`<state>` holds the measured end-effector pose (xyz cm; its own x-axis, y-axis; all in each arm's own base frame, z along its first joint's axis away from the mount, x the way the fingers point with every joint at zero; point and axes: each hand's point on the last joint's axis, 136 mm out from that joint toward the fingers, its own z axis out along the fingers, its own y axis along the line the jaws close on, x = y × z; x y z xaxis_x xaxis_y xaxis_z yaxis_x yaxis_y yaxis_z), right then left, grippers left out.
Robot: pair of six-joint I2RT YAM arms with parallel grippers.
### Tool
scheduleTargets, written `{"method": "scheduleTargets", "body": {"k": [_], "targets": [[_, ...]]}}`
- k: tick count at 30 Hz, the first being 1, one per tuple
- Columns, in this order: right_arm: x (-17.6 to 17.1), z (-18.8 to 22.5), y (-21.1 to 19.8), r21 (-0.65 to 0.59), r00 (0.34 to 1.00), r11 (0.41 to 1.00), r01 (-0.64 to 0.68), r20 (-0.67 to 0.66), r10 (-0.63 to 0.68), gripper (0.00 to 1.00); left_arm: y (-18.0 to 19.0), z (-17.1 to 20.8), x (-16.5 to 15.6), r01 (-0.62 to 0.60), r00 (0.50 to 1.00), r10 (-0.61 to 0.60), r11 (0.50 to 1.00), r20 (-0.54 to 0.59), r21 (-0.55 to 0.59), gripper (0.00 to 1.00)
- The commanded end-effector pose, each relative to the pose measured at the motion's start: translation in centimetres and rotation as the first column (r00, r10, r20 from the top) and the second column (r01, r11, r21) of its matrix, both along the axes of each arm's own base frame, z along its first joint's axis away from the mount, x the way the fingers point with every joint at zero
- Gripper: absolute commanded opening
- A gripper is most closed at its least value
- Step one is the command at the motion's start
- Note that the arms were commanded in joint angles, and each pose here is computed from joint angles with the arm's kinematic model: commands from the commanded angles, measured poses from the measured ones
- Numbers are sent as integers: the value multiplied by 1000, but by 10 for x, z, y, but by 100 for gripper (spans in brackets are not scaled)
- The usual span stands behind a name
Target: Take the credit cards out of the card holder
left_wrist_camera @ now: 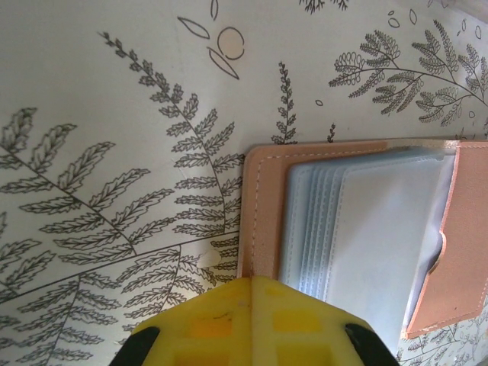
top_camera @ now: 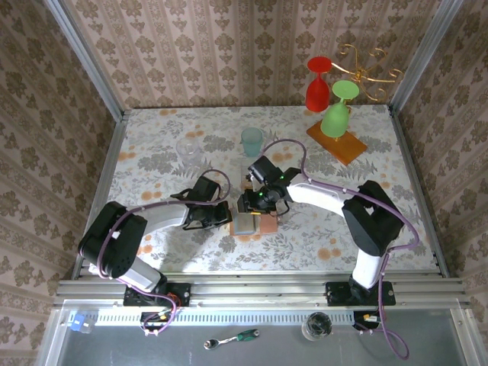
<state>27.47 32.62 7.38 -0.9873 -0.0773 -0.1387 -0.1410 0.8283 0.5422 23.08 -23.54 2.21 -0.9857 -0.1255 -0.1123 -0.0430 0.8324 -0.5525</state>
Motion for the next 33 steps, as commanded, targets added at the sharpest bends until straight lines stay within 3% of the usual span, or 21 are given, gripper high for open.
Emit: {"method": "scheduleTargets", "body": {"k": [1,33], "targets": [[-10,-11,1,-6,998,1000,22,-65,-23,43,8,-11,-7,-11,999,12,1000,-35,23,0],[-14,-43,-18,-124,992,991,54,-107,-68,39,9,-9,-7,-5,999,6,999,-43,32,0]]}}
